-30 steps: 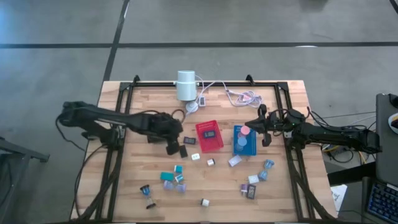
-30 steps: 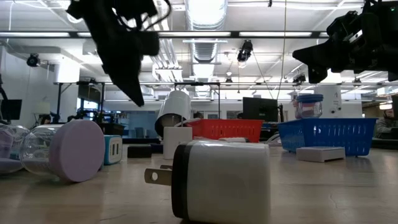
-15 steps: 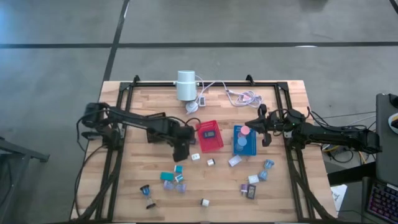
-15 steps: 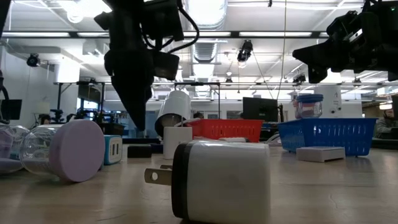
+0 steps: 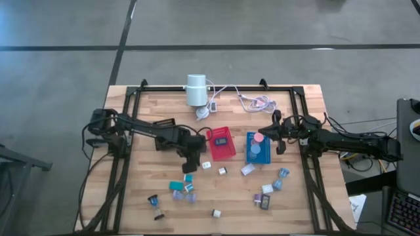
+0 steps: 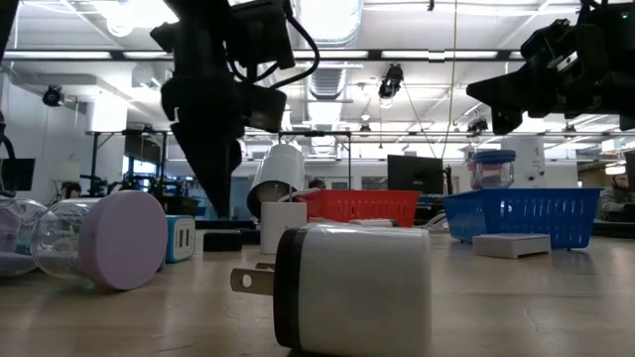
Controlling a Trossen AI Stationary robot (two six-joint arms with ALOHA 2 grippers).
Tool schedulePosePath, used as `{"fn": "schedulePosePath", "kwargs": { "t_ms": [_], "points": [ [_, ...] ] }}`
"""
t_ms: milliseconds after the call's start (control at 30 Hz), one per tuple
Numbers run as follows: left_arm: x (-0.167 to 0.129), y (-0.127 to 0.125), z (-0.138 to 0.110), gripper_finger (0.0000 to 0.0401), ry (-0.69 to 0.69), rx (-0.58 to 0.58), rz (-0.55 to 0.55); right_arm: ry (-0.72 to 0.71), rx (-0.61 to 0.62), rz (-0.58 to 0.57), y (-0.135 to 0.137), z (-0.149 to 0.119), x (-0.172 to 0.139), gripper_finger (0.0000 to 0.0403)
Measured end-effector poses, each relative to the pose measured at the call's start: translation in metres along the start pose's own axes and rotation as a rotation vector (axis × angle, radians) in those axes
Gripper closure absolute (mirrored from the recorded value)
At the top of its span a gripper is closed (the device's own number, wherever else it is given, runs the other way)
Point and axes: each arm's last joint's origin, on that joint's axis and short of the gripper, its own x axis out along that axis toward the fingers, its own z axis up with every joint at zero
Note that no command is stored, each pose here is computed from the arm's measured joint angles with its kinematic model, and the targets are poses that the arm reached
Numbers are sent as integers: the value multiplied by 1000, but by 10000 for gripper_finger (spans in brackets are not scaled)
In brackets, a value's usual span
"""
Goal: Pick & Place Office items
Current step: Put the top blue digital clock into the red bin
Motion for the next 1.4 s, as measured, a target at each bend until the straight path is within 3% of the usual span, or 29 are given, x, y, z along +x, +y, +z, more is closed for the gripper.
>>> {"fn": "schedulePosePath", "kwargs": {
  "t_ms": [467,967,1067,1167,1267,1400],
  "points": [
    [26,-1,3,34,29,-65,27,-12,-24,0,0,1,0,390],
    [19,-2,4,34,21,-37,30,-25,-35,2,0,3,0,390],
    [13,-3,7,34,35,26,37,-25,-35,2,0,3,0,390],
    [5,-4,8,34,76,191,72,-25,-36,2,0,3,0,390],
    [-2,-2,12,34,87,359,173,-26,-39,2,0,3,0,390],
    [-4,0,17,34,53,487,280,-26,-40,2,0,3,0,390]
  ]
}}
